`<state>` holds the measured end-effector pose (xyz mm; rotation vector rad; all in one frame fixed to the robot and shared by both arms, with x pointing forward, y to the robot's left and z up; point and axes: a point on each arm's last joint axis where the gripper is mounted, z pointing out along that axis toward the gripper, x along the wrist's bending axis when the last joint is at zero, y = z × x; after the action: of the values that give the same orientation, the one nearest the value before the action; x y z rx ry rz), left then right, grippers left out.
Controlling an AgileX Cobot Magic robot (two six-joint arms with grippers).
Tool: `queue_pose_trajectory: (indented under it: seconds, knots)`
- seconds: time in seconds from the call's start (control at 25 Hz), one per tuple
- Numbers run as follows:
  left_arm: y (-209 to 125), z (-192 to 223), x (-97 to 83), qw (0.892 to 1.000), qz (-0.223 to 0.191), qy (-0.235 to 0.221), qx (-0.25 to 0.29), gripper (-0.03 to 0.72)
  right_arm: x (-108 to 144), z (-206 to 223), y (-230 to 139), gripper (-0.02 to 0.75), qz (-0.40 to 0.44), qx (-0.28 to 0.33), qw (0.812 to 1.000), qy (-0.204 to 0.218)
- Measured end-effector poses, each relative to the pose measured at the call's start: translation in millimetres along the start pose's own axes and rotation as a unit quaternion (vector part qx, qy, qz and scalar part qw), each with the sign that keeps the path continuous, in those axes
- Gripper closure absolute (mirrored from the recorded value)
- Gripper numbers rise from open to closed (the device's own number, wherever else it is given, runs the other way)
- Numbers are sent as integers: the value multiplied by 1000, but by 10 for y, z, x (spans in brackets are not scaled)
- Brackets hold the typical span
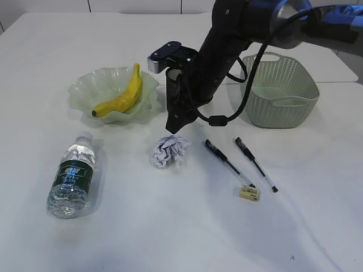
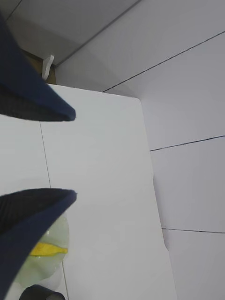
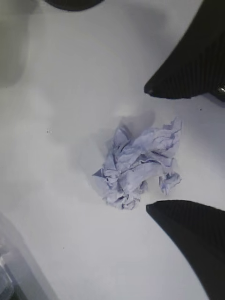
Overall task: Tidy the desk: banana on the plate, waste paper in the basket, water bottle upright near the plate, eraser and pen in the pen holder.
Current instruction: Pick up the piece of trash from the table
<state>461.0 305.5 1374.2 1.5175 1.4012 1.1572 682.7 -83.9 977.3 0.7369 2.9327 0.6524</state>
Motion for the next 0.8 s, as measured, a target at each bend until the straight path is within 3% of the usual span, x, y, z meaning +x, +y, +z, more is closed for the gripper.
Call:
queue_pose_trajectory:
  seconds: [0.4, 0.8]
  knots:
    - [-2, 0, 0, 1000, 0, 0, 1, 358, 30, 22, 53, 235, -91, -5, 996, -15]
    - [-2, 0, 0, 1000, 0, 0, 1, 358, 10, 167, 11, 235, -119, 3, 993, -5]
